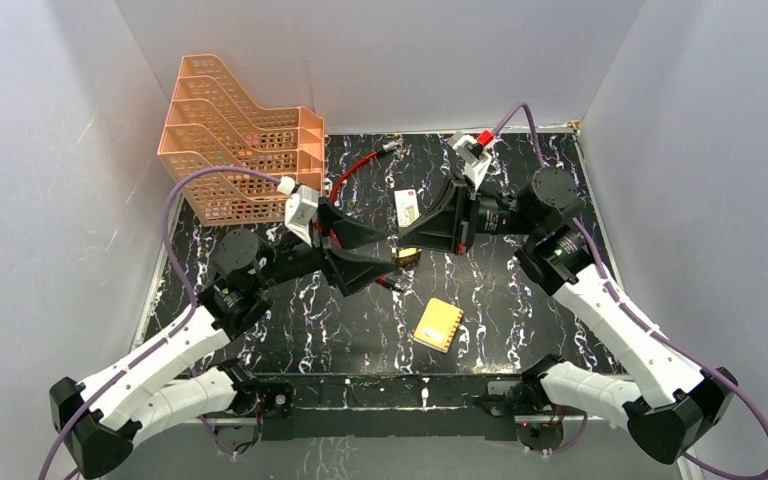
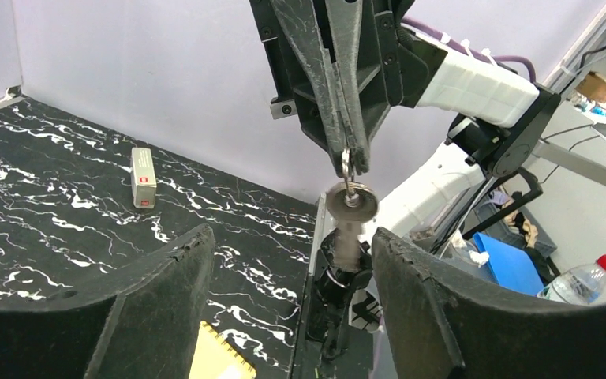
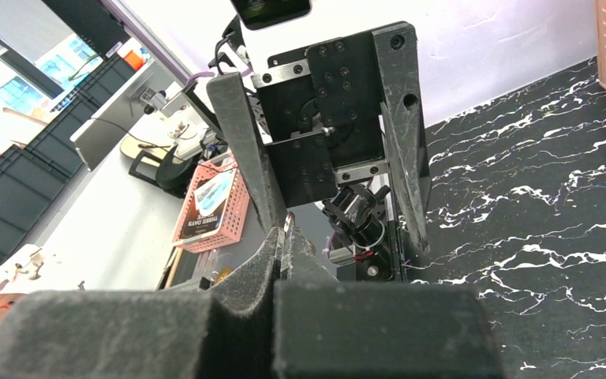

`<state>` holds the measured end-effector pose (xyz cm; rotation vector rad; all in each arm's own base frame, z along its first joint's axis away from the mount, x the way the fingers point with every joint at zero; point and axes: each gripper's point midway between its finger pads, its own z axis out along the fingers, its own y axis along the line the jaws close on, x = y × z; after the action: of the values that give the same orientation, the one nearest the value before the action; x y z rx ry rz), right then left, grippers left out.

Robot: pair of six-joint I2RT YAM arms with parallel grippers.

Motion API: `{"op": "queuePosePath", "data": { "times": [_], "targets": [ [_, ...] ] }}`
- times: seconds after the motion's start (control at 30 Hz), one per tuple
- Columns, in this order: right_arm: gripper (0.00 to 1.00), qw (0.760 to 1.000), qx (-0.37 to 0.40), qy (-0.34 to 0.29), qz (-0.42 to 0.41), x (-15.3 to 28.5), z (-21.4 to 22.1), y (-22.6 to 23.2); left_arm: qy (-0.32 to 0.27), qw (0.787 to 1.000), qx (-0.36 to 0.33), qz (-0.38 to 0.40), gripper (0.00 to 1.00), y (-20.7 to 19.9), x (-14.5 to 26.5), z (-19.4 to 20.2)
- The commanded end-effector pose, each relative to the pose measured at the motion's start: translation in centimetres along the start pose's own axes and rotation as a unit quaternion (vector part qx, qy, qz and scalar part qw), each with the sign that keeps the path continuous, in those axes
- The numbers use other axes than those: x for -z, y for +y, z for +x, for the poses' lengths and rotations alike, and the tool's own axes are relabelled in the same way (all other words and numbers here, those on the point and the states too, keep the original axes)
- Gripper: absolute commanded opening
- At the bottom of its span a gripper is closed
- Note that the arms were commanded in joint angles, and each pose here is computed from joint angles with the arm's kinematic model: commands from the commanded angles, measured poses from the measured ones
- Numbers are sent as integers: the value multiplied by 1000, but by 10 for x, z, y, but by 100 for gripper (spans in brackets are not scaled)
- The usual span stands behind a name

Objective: Unlock with the key

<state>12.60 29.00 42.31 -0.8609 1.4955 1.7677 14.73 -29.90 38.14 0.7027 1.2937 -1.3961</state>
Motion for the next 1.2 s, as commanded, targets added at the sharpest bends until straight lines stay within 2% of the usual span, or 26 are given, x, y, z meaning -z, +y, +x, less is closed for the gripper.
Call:
{"op": "queuePosePath", "data": {
  "times": [0.0,0.37,0.53,0.67,1.07,1.1,1.13,1.17],
  "targets": [
    [0,998,46,-24,-22,-2,-21,25,-27,998,-28,48,65,-20,-7,-25],
    [0,998,45,-38,14,-2,-22,13,-36,995,-9,91,33,-37,-9,-33],
    [0,998,43,-47,32,-2,-23,6,-33,995,-11,99,13,-40,-8,-32],
    [0,997,45,-48,46,-1,-22,1,-33,995,-11,98,2,-41,-5,-31],
    [0,995,44,-37,83,4,-13,-12,-48,996,-7,74,0,-34,-1,-31],
    [1,995,44,-34,87,4,-12,-14,-53,996,-7,68,0,-33,1,-32],
    [8,995,45,-32,89,5,-11,-14,-58,996,-6,61,0,-32,3,-32],
    [19,995,46,-31,89,6,-9,-12,-65,996,-6,52,0,-30,6,-33]
  ]
}}
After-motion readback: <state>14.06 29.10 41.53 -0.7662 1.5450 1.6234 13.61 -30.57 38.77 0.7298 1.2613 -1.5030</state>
